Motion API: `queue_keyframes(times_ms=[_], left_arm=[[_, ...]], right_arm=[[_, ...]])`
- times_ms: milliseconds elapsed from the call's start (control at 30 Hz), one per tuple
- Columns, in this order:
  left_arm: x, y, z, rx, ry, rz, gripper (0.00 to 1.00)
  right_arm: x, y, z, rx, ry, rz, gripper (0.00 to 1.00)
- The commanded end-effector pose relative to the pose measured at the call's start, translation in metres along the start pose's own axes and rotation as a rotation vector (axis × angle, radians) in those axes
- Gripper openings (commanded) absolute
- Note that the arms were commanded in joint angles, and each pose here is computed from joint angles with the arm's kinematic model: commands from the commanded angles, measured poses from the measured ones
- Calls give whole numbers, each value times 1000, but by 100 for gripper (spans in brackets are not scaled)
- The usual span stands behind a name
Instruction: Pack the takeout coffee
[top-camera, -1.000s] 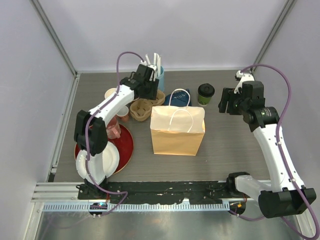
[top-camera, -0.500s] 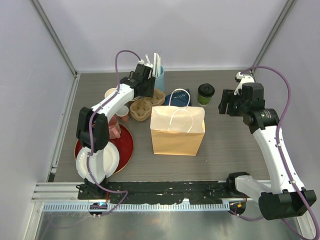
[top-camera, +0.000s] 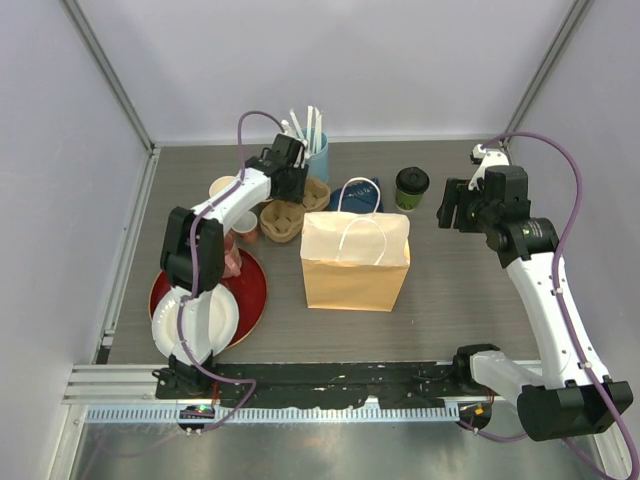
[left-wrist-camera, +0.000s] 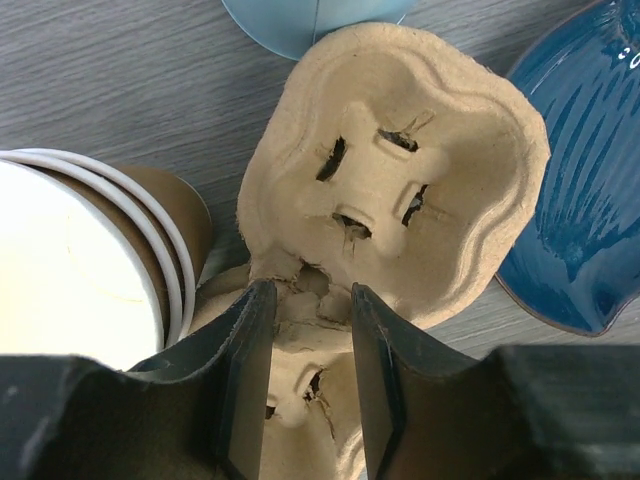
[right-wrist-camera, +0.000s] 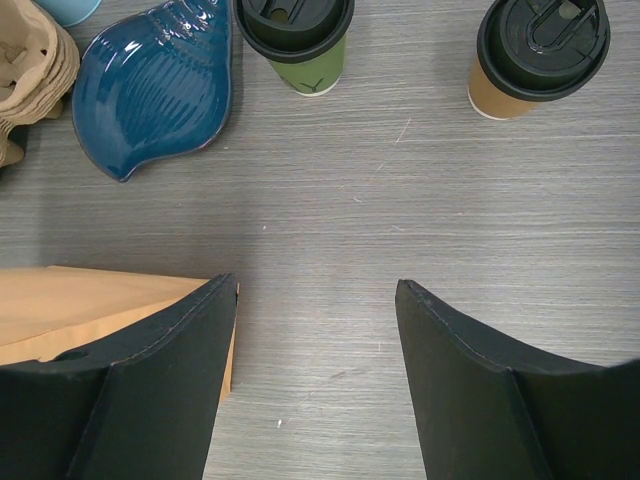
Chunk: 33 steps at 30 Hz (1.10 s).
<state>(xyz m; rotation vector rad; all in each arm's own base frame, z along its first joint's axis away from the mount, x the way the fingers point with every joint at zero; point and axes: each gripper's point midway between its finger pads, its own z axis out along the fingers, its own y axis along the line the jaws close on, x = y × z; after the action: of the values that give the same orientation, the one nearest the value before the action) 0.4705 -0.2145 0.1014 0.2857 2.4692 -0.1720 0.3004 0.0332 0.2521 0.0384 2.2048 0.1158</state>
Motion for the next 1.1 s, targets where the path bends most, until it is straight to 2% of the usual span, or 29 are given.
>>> queue_keyframes(times_ms=[0, 233, 433, 767, 1067], left_arm=[[-9, -1, -4, 30, 1, -15, 37], [-14, -7, -17, 65, -14, -23, 22], [-13, -12, -25, 98, -4, -18, 1], [-43, -18, -61, 139, -89, 23, 0], [-53, -21, -83, 170, -120, 76, 0]], right_arm=[[-14, -1, -7, 2, -70, -14, 70], [-14, -1, -7, 2, -68, -14, 70], [-14, -1, -7, 2, -70, -16, 70], [-16, -1, -7, 4, -70, -16, 70], [-16, 0, -9, 1, -70, -20, 70]])
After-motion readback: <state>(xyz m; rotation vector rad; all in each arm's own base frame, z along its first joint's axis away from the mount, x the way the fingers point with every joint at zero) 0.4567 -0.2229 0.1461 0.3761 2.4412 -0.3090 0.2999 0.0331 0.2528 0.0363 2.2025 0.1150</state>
